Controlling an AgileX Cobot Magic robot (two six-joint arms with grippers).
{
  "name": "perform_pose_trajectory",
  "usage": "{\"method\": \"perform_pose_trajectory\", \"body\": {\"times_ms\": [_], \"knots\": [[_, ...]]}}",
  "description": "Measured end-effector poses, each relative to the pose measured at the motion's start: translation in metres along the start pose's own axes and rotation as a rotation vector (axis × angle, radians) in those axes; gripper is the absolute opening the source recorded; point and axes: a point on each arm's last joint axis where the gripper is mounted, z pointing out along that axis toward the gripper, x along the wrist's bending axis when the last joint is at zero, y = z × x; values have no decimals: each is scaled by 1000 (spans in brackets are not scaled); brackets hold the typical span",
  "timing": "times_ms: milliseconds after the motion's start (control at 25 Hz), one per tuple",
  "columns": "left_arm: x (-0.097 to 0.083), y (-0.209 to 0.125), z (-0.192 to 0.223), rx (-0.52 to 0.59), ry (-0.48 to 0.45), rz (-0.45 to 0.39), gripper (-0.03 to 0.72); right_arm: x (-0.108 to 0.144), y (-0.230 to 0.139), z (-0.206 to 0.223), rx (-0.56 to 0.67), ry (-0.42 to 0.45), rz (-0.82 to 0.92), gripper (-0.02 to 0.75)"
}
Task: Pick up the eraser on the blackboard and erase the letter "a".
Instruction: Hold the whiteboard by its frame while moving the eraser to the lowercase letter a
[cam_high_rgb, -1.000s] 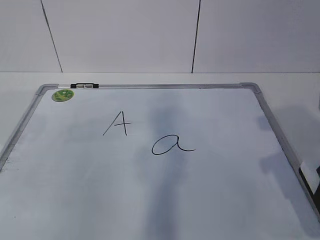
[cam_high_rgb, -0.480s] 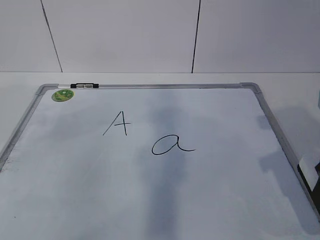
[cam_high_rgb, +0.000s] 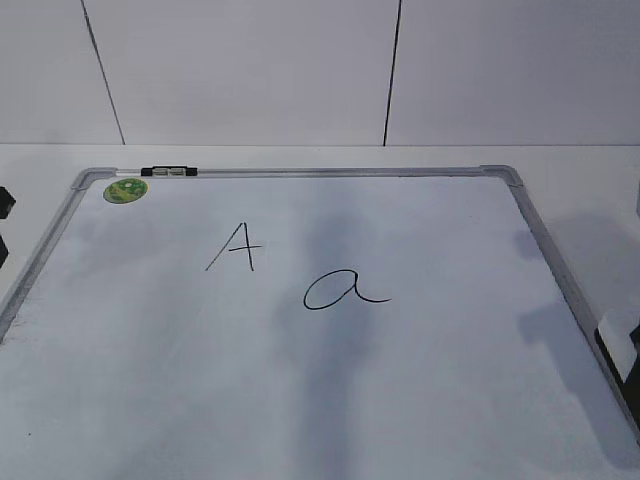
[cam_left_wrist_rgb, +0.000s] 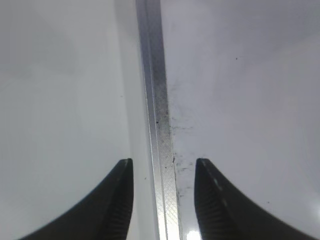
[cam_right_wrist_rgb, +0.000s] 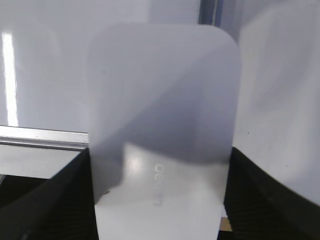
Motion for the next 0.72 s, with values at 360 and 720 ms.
{"method": "perform_pose_trajectory", "body": {"times_ms": [360, 720], "knots": [[5, 17, 26, 72, -3, -4, 276, 0, 0, 0, -2, 0, 0, 572], [8, 27, 44, 106, -6, -5, 247, 0, 1, 0, -6, 1, 0, 572]]}}
